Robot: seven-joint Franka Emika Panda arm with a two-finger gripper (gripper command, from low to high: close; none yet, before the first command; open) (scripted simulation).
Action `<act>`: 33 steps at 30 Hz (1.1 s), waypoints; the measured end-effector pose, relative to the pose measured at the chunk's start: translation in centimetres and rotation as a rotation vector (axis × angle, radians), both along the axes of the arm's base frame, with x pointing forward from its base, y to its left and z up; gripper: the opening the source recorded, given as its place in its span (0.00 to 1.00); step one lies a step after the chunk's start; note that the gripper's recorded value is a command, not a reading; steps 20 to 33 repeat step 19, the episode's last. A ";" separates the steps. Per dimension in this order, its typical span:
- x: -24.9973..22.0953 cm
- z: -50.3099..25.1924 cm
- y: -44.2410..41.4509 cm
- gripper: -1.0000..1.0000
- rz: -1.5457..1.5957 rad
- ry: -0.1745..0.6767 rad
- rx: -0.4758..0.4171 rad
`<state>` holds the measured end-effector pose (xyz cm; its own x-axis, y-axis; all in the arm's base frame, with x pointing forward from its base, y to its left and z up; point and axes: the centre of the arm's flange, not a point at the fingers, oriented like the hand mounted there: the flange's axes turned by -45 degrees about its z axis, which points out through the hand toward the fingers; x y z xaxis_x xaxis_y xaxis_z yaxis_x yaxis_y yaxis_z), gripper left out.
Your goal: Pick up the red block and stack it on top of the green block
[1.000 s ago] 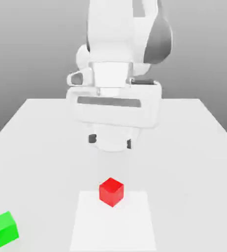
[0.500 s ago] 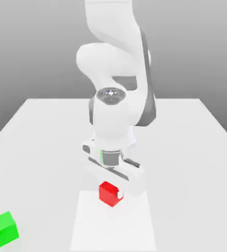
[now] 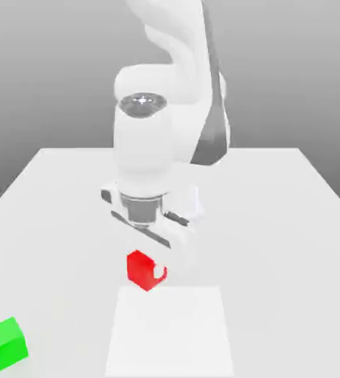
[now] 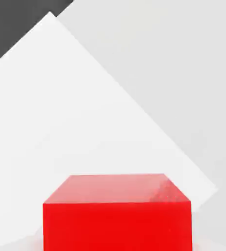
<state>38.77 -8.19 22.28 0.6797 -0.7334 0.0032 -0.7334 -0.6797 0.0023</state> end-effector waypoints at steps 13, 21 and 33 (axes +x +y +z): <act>6.0 -0.1 -18.4 0.00 -0.184 -0.001 0.005; 6.0 -3.7 -18.7 1.00 -0.188 -0.001 0.004; 6.0 -3.7 -18.7 1.00 -0.188 -0.001 0.004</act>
